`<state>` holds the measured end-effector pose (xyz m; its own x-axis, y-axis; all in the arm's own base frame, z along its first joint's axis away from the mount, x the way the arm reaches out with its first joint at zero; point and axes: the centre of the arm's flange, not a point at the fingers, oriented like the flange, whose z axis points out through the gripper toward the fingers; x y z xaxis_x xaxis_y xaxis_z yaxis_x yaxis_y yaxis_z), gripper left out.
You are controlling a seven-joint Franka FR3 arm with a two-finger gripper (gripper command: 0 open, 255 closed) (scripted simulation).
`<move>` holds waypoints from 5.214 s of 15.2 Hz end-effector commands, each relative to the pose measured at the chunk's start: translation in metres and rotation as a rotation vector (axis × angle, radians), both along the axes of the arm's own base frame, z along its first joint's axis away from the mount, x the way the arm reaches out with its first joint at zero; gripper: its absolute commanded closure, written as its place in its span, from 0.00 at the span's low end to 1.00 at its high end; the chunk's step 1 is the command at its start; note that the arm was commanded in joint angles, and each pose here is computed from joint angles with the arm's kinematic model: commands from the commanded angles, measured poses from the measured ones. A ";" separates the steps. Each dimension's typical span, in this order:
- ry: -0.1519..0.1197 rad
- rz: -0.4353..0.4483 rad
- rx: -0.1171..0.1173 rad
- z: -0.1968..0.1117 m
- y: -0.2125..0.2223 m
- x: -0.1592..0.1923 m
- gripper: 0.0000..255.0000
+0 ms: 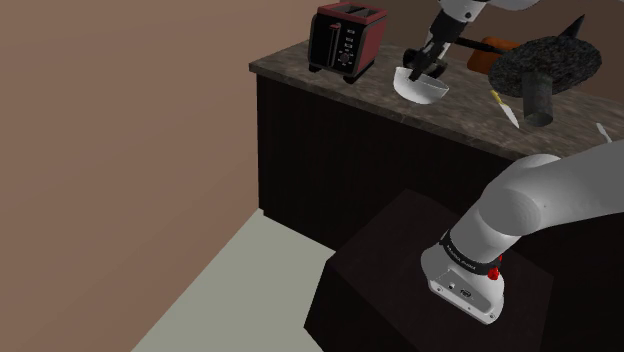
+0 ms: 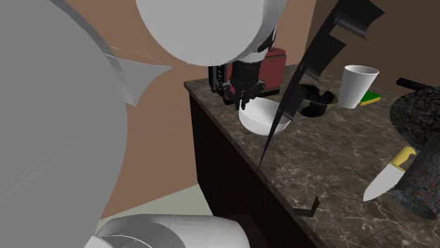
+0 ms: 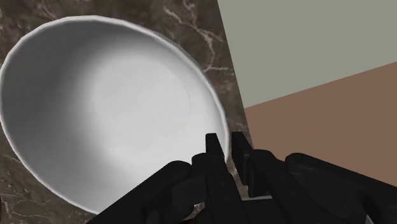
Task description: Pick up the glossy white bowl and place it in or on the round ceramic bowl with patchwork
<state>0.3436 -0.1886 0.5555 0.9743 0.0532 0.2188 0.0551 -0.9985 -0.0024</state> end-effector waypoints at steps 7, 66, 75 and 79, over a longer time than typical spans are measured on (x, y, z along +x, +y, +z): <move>0.000 0.000 0.000 0.044 0.000 0.000 1.00; 0.000 0.000 0.000 0.094 -0.223 0.096 1.00; 0.000 0.000 0.000 0.076 -0.223 0.096 1.00; 0.000 0.000 0.000 0.077 -0.223 0.096 0.00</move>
